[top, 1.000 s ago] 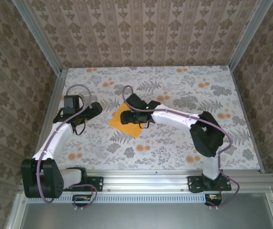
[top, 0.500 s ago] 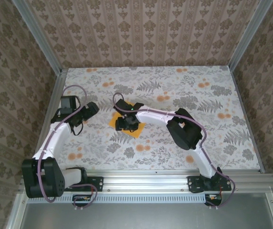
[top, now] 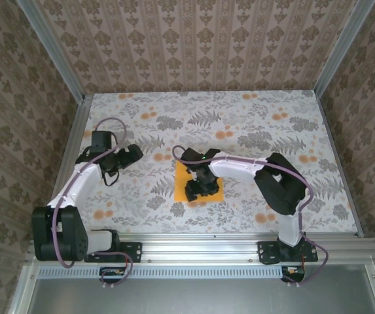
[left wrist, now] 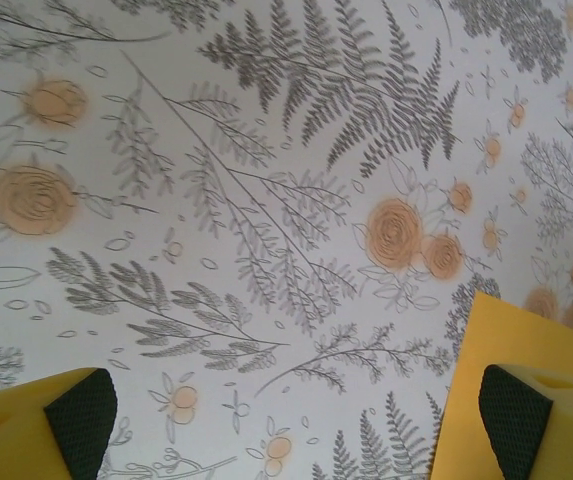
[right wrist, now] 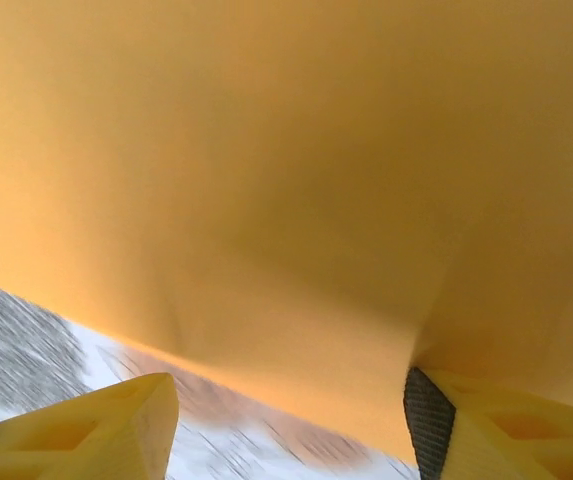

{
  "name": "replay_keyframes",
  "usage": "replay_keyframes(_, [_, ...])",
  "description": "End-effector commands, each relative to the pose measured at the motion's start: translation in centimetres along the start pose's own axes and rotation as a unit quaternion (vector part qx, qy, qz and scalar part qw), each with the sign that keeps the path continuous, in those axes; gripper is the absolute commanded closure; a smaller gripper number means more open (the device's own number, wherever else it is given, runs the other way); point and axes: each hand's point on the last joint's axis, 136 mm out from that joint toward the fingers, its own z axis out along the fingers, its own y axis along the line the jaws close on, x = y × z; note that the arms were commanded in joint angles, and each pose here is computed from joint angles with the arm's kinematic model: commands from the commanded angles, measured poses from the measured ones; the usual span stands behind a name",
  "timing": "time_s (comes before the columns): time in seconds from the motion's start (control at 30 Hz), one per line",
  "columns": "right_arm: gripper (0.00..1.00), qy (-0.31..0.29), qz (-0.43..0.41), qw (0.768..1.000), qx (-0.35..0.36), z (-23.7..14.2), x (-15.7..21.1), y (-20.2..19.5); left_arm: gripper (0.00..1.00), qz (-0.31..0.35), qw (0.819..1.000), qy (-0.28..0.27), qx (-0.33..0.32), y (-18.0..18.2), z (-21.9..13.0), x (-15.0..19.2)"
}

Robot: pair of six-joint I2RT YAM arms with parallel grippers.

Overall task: Fold a paper plane with a square sheet of paper (pick it up from the middle)
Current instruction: Move the square sheet of paper to the center of the table, then fold the square sheet of paper in half at the center of the table.

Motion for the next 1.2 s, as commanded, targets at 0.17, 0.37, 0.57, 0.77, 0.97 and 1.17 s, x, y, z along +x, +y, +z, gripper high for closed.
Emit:
replay_keyframes(0.17, [0.17,-0.136,0.091,0.986,0.040,-7.6,-2.8,-2.2,0.03,0.023,0.998,0.045,0.040,-3.8,0.4,2.2])
replay_keyframes(0.37, [0.02,-0.152,0.187,0.965,0.101,-6.1,-4.2,-4.1,0.03,0.007,0.997,0.061,0.041,-4.0,1.1,3.8])
replay_keyframes(0.57, [0.00,-0.145,0.187,0.962,0.135,-4.4,-6.1,-3.7,0.03,0.000,0.998,0.058,0.014,-2.7,1.6,3.9])
replay_keyframes(0.77, [0.00,-0.124,0.183,0.963,0.157,-2.8,-6.8,-3.4,0.03,-0.002,0.998,0.062,0.005,-2.2,2.1,4.1])
replay_keyframes(0.97, [0.00,-0.108,0.177,0.965,0.160,-1.6,-6.9,-3.1,0.03,-0.002,0.998,0.067,-0.001,-1.9,2.6,4.2])
replay_keyframes(1.17, [0.00,-0.078,0.170,0.971,0.147,0.2,-6.4,-2.6,0.03,-0.003,0.998,0.070,-0.003,-1.7,2.8,4.3])
